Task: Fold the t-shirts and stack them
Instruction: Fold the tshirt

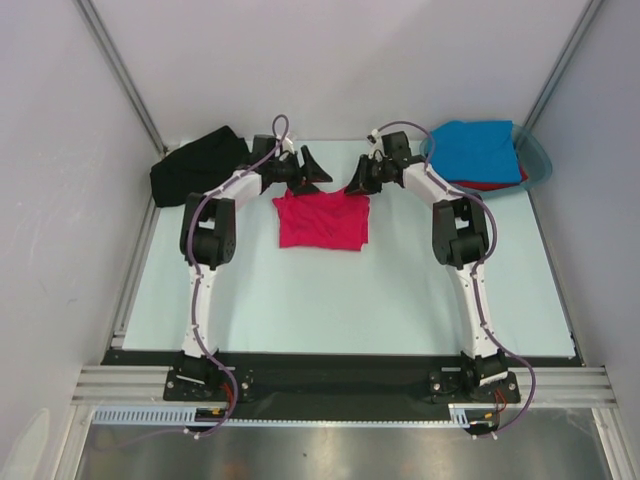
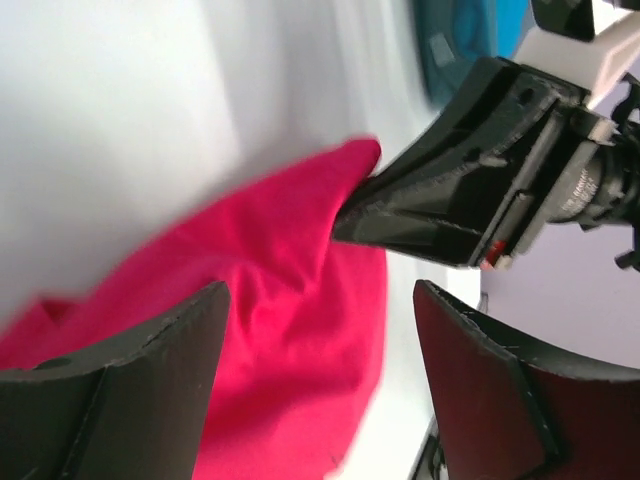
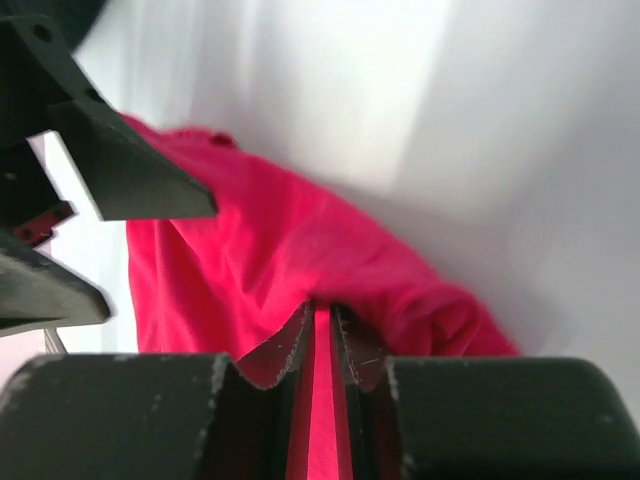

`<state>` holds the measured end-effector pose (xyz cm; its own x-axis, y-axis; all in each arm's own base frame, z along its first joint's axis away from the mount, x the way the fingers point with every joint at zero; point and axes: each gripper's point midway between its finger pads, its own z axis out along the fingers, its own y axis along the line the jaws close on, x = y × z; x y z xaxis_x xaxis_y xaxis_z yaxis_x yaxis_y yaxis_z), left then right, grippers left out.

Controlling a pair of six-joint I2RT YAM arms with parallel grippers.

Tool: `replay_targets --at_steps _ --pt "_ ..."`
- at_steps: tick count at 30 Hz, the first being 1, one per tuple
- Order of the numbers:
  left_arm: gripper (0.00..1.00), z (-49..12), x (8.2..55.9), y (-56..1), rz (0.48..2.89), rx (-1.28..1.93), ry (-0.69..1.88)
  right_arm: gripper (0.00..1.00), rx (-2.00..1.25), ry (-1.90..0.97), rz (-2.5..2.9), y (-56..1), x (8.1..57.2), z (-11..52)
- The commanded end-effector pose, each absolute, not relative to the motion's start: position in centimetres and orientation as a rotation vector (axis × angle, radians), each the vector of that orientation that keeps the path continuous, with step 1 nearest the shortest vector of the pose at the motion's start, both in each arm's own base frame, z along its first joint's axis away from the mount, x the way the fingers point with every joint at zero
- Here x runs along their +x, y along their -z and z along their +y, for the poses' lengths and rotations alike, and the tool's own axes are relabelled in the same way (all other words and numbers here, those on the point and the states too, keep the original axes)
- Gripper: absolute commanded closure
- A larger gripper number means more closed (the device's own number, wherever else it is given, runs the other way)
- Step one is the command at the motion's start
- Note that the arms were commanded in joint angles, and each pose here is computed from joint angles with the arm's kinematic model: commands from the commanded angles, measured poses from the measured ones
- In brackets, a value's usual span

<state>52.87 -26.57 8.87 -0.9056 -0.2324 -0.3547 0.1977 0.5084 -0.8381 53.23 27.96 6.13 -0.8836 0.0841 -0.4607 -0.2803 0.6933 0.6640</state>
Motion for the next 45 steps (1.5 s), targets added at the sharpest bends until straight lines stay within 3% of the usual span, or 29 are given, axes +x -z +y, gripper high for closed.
replay_targets --at_steps 1,7,13,20,25,28,34,38,45 --pt "0.20 -26.7 54.5 -7.4 2.343 -0.050 1.399 0.84 -0.077 -1.052 2.406 -6.6 56.3 26.7" --pt "0.20 -25.1 56.3 -5.9 2.319 -0.063 1.313 0.82 -0.048 -0.905 2.419 -4.4 58.0 24.3" --pt "0.21 -23.1 58.2 -7.1 2.269 -0.041 1.229 0.83 -0.054 -0.819 2.377 -6.4 58.9 22.1" --pt "0.19 -20.6 58.9 -15.3 2.111 0.057 0.959 0.78 -0.138 -0.704 2.239 -13.4 57.6 21.1" --pt "0.17 -19.3 56.1 -22.3 2.011 0.052 0.821 0.74 -0.147 -0.694 2.203 -16.7 55.2 21.4" --pt "0.17 -19.3 53.3 -22.5 2.030 0.045 0.827 0.72 -0.156 -0.724 2.224 -16.7 53.2 22.5" --pt "0.18 -19.7 48.8 -18.2 2.127 -0.023 0.893 0.67 -0.165 -0.770 2.327 -13.7 49.2 25.2" --pt "0.18 -17.2 48.2 -13.0 2.248 -0.121 0.707 0.59 -0.169 -0.761 2.384 -11.4 47.6 26.3" --pt "0.12 -13.8 49.3 -9.6 2.318 -0.208 0.421 0.58 -0.199 -0.741 2.423 -9.5 46.8 26.7"
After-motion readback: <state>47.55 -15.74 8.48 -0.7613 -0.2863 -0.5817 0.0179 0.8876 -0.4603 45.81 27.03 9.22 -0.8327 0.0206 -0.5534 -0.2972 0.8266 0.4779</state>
